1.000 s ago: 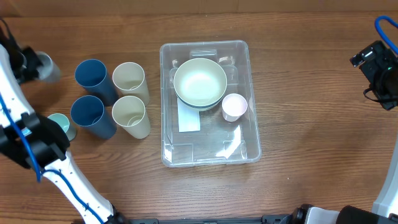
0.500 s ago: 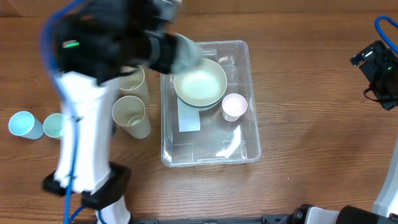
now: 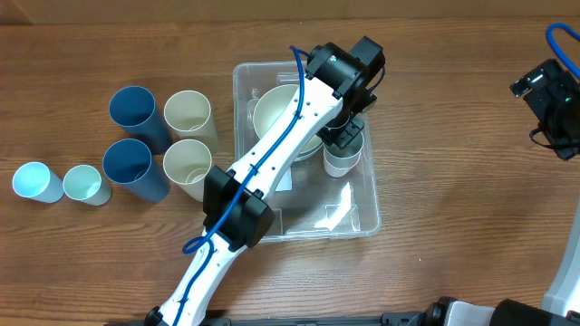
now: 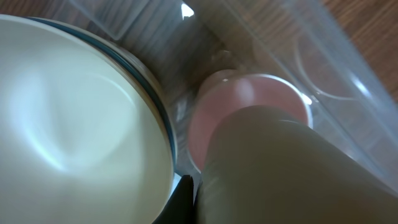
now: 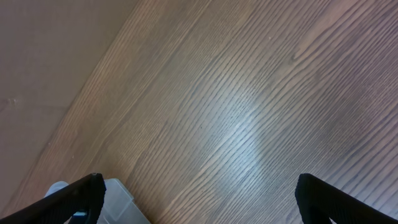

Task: Pack container
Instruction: 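Place the grey cup over the pink cup in the bin, then grasp the light blue cup with the left gripper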

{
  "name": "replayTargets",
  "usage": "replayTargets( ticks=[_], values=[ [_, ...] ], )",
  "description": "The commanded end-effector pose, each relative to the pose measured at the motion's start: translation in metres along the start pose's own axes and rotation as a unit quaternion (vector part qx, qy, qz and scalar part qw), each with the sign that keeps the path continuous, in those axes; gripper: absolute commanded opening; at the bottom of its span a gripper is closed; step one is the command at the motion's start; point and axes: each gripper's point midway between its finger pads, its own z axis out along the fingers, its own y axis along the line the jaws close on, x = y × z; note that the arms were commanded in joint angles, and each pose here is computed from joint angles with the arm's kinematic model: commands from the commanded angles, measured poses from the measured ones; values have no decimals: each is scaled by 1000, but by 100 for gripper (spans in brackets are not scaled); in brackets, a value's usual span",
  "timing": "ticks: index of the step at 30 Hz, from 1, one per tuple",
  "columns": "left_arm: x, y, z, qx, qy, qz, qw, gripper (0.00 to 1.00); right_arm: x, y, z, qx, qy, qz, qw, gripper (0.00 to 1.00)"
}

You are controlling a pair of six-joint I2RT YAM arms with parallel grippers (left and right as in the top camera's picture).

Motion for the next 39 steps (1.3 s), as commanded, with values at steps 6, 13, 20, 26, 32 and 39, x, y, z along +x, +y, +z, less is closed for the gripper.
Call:
replayTargets(
  ticks=[6,13,20,26,32,39],
  values=[
    [4,11,-5,-27,6,-6,1000,20,-1,2,-4,-5,-5,2,1000,100],
    [32,71,-154,-114,-149,-140,972,64,-1,2,-4,-5,-5,2,1000,100],
    [193,201,-315,-200,-304,-385,848,66,-1,2,-4,-5,-5,2,1000,100],
    [370,293,-285,-194,-222,-673,678,70,-1,2,-4,-5,-5,2,1000,100],
    [476,330,-152,-90,-56,-823,558,61,-1,2,-4,-5,-5,2,1000,100],
    [494,363,-46,25,-33,-824,565,57,-1,2,-4,-5,-5,2,1000,100]
  ],
)
